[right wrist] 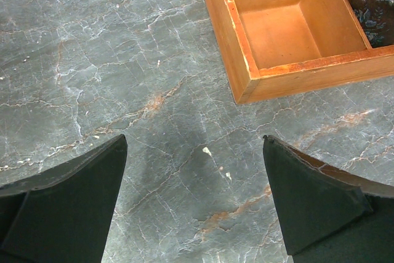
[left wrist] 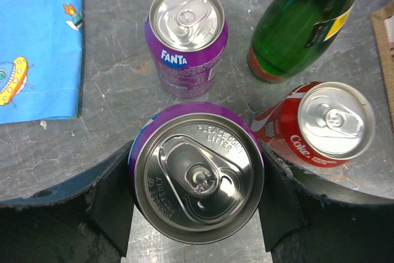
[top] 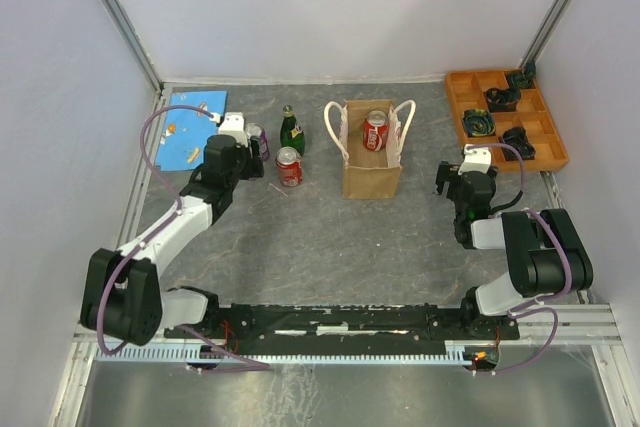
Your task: Take the beverage out of the canvas bag
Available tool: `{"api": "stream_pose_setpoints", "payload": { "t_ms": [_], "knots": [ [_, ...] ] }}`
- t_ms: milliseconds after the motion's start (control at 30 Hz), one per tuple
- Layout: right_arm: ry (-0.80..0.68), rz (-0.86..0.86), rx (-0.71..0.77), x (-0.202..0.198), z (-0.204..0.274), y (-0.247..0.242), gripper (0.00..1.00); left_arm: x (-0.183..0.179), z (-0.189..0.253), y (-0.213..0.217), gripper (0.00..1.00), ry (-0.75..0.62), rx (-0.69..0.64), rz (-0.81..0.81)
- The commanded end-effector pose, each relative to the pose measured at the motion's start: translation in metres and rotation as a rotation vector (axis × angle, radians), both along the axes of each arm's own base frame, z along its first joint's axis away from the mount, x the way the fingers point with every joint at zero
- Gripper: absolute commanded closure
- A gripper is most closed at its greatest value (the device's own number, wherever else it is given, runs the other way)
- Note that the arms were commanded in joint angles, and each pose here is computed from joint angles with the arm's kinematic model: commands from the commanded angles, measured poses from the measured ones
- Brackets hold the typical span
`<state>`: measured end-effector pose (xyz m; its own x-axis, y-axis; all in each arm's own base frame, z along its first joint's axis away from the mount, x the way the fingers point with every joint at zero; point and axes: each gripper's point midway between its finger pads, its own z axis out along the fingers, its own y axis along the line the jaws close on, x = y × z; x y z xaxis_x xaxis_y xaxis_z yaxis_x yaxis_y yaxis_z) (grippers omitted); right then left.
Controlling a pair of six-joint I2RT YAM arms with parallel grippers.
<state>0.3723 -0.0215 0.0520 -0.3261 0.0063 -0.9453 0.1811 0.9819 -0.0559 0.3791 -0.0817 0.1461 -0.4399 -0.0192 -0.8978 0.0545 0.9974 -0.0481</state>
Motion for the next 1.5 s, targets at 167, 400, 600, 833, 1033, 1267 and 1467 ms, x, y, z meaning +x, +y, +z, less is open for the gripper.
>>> {"api": "stream_pose_setpoints", "payload": {
  "t_ms": [167, 400, 600, 833, 1033, 1267, 1467],
  "knots": [
    [-0.060, 0.006, 0.001, 0.012, 0.019, 0.001, 0.01, 0.038, 0.023, -0.017, 0.97, -0.113, -0.110, -0.005],
    [-0.061, 0.005, 0.001, 0.012, 0.019, 0.001, 0.01, 0.046, 0.004, -0.021, 0.97, -0.073, -0.111, -0.013],
    [-0.059, 0.006, 0.001, 0.012, 0.019, 0.001, 0.01, 0.048, -0.013, -0.020, 0.83, -0.023, -0.106, 0.010],
    [-0.060, 0.006, 0.001, 0.012, 0.019, 0.001, 0.01, 0.048, -0.014, -0.015, 0.02, -0.017, -0.093, 0.038],
    [-0.061, 0.006, 0.001, 0.012, 0.019, 0.001, 0.01, 0.052, 0.000, -0.009, 0.01, -0.041, -0.063, 0.055],
    [-0.060, 0.006, 0.002, 0.012, 0.019, 0.001, 0.01, 0.057, 0.067, -0.009, 0.00, -0.170, -0.050, 0.026],
    [-0.061, 0.006, 0.002, 0.012, 0.019, 0.001, 0.01, 0.062, 0.170, -0.050, 0.02, -0.372, -0.076, -0.221]
  ]
}}
